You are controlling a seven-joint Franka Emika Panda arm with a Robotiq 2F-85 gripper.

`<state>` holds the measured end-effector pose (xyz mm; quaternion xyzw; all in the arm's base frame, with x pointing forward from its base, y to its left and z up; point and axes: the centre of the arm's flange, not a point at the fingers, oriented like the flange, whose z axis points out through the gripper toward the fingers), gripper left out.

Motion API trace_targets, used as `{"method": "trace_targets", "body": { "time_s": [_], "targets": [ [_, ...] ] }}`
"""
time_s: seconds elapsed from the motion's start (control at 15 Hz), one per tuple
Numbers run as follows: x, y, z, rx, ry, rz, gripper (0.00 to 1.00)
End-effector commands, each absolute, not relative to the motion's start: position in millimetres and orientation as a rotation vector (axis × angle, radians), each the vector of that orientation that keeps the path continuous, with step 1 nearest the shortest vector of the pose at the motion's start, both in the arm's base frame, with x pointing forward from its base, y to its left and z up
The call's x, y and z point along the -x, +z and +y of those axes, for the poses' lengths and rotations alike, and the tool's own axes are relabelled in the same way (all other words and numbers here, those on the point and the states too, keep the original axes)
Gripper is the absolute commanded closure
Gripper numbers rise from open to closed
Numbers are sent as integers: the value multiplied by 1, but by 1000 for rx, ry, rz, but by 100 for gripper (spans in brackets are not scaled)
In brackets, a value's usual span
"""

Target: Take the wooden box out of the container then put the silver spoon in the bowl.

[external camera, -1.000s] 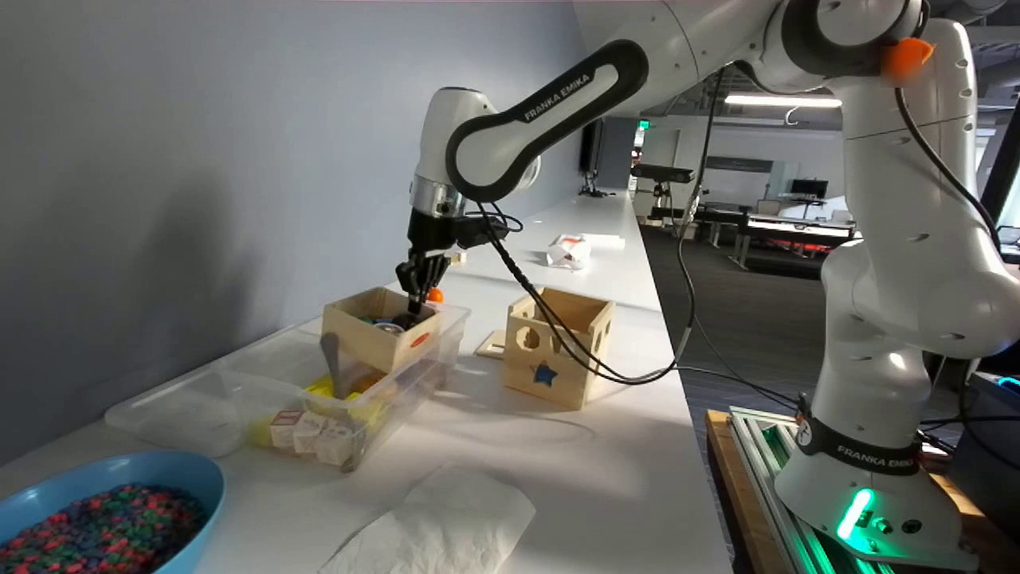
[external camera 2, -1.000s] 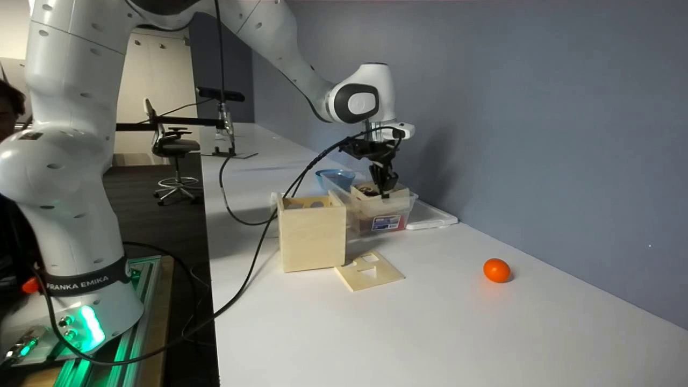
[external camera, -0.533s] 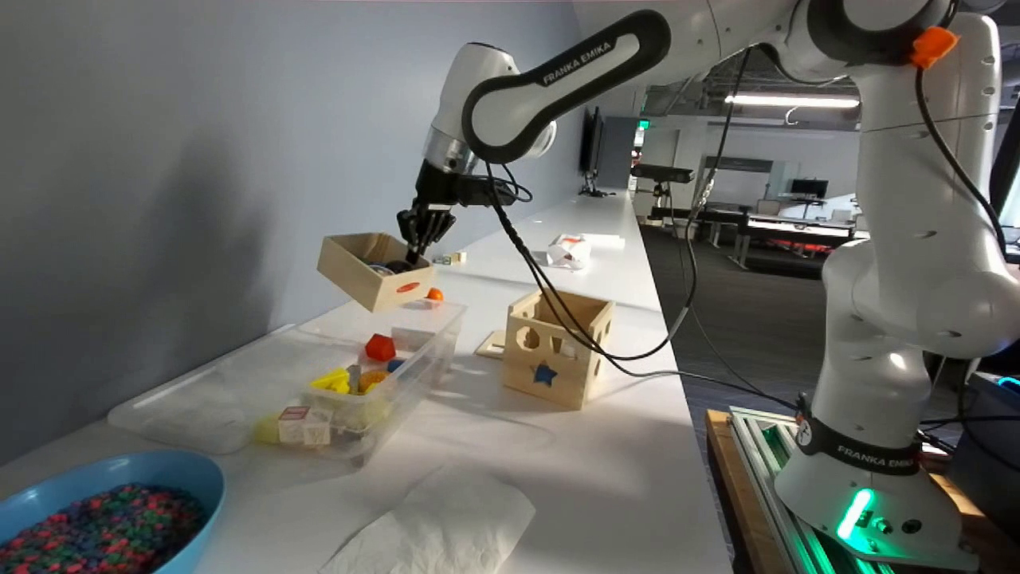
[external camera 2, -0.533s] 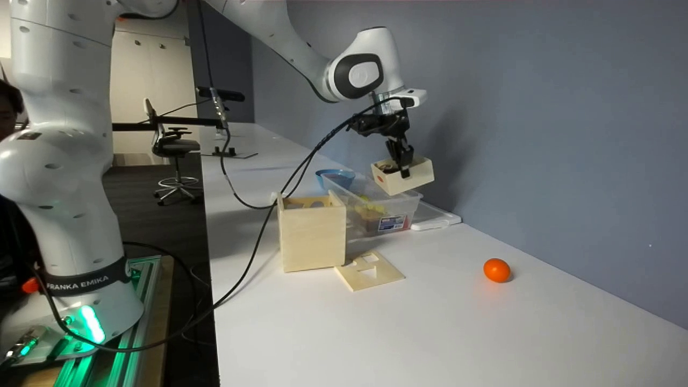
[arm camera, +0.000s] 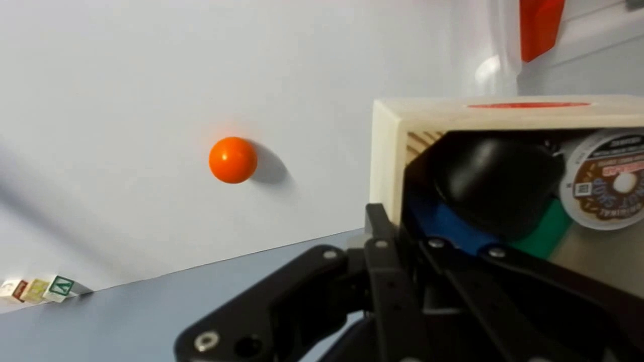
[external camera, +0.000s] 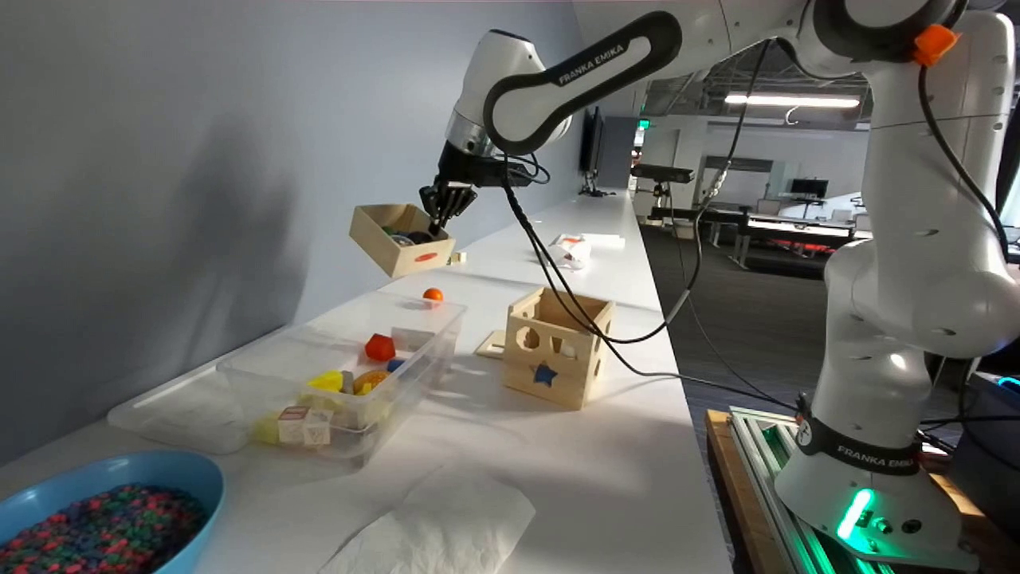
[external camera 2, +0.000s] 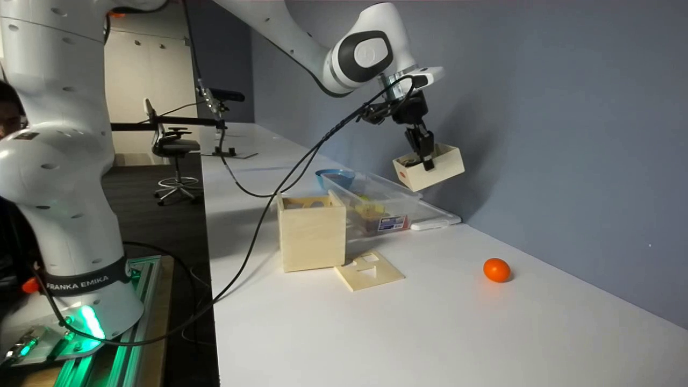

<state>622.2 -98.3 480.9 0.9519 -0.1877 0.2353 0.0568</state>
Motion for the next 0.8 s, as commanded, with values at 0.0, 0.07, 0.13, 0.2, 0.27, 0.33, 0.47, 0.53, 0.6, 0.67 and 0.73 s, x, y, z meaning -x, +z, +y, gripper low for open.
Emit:
{"method": "trace_targets", "body": {
  "time_s": [0.0,0.07,0.13,0.2,0.27,0.33,0.47,0.53,0.6,0.67,0.73],
  "targets": [
    [-623,478,-95,-2895,705,-565,98],
    [-627,481,-101,-2884,716,-588,98],
    [-630,484,-112,-2876,713,-605,98],
    [-634,488,-127,-2878,696,-640,98],
    [-636,489,-143,-2875,685,-685,98],
    [-639,491,-158,-2868,674,-723,98],
    [-640,494,-190,-2870,617,-717,98],
    [-640,493,-205,-2883,571,-661,98],
    [-639,491,-217,-2890,528,-630,98],
    [-637,488,-225,-2901,490,-607,98],
    [-632,484,-228,-2920,446,-568,98]
  ]
}}
